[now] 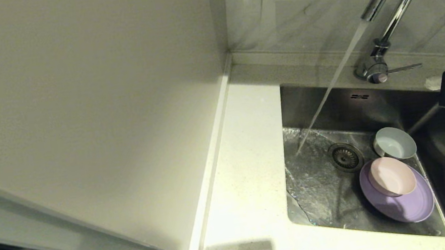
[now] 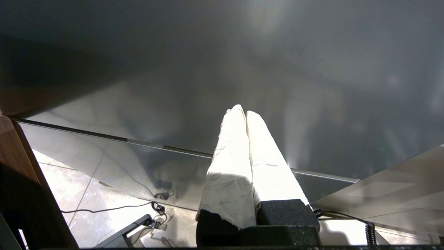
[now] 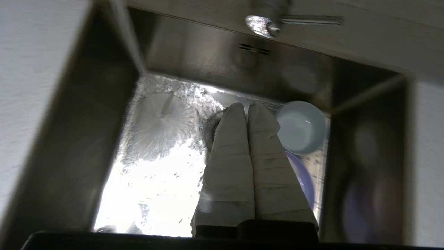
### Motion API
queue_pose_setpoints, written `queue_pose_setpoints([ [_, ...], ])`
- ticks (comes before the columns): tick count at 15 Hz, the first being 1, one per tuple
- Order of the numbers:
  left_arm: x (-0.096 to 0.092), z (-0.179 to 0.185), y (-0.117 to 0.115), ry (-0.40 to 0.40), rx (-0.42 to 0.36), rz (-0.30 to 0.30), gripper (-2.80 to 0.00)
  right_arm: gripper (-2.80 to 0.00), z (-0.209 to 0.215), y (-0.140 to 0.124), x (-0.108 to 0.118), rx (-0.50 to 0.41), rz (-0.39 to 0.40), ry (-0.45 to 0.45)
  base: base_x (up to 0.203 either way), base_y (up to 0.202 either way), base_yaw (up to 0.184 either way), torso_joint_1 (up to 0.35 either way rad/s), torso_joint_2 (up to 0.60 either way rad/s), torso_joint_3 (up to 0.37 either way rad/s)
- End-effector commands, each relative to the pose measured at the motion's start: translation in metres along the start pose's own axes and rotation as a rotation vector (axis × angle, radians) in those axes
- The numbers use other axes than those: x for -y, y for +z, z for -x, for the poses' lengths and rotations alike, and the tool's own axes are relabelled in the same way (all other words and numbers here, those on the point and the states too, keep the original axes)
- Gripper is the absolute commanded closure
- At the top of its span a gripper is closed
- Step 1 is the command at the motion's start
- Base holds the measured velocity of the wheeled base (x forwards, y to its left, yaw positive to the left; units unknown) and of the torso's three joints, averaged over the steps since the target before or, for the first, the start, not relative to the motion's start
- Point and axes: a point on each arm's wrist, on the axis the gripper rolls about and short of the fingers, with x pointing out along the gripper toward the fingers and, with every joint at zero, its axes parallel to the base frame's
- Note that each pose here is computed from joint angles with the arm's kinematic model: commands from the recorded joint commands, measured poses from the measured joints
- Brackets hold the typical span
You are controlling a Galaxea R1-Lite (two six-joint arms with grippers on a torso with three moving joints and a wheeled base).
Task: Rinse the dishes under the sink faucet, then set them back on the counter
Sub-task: Turn off the faucet
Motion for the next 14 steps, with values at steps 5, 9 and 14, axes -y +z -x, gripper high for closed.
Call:
queue_pose_setpoints([
  [5, 0.0, 0.0, -0.001, 0.0, -0.001, 0.0, 0.0, 0.0, -0.03, -0.016, -0.005, -0.081, -0.004, -0.065, 0.0, 0.0, 0.0, 0.0, 0.0, 0.0],
  [9, 0.0, 0.0, -0.001, 0.0, -0.003, 0.0, 0.0, 0.0, -0.066, -0.014, -0.011, 0.074, -0.104, -0.078, 0.0, 0.0, 0.0, 0.0, 0.0, 0.0],
  [14, 0.0, 0.0, -0.001, 0.0, -0.001, 0.0, 0.0, 0.0, -0.077, -0.016, -0.013, 0.074, -0.113, -0.084, 0.0, 0.0, 0.0, 0.0, 0.0, 0.0],
])
